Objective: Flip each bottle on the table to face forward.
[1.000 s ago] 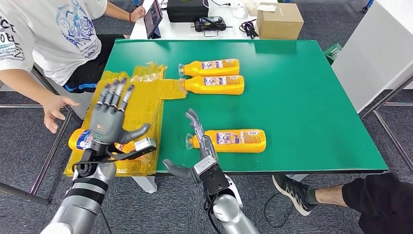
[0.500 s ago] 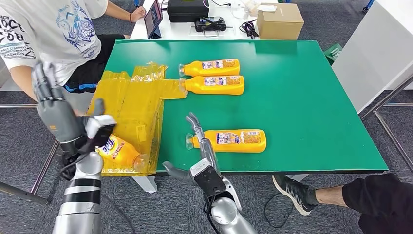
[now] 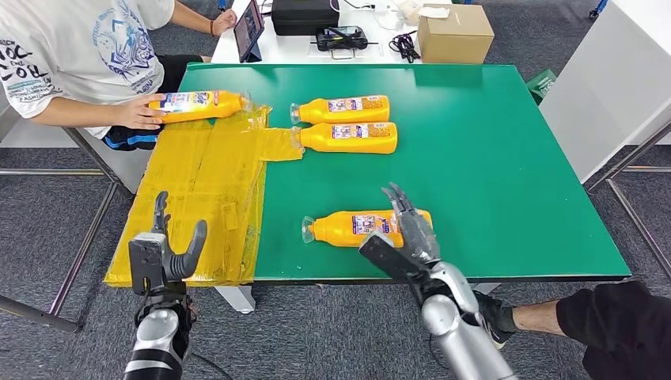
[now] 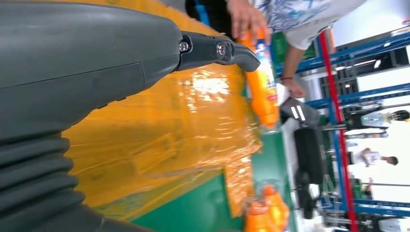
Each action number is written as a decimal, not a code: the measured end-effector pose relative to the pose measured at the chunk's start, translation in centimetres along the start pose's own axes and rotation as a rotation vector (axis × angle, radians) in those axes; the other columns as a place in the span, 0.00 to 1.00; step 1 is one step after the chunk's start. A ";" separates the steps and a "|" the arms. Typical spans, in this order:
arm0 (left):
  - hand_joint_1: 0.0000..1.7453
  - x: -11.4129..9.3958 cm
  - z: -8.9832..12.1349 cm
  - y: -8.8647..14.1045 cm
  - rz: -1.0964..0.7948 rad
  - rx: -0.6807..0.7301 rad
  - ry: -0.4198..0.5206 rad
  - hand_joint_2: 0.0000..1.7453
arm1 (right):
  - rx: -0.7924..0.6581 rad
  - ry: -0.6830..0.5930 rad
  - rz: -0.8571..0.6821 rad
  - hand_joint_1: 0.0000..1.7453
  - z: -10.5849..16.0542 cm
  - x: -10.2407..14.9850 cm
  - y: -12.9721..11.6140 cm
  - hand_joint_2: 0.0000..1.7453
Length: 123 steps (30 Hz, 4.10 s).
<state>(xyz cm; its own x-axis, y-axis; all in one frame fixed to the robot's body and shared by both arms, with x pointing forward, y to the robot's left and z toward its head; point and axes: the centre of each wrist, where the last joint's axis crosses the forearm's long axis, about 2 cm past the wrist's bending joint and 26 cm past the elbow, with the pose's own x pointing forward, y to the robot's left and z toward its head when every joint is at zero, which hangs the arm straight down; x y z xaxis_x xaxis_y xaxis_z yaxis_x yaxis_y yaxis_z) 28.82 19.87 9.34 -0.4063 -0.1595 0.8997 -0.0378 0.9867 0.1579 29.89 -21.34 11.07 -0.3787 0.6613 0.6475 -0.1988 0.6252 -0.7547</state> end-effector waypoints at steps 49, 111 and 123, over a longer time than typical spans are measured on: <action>0.00 -2.1 0.2 -2.4 -0.019 -0.167 0.074 1.00 | 0.645 0.245 0.204 0.00 -8.0 -6.5 -7.6 1.00; 0.00 -2.1 -0.4 -3.4 0.032 -0.187 0.077 1.00 | 0.899 0.204 0.665 1.00 -10.5 -3.2 -4.4 1.00; 0.00 -2.1 0.9 -3.2 0.021 -0.183 0.097 1.00 | 0.448 0.133 0.638 1.00 -9.5 -2.5 -2.6 1.00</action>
<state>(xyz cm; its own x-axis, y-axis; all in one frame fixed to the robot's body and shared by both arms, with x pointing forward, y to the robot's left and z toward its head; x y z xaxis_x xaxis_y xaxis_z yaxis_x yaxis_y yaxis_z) 28.97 17.09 6.62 -0.3156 -0.1502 0.9369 0.1396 0.9693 0.2024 39.92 -20.68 12.43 -0.4366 0.8976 0.0610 -0.3350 -0.0993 -0.9370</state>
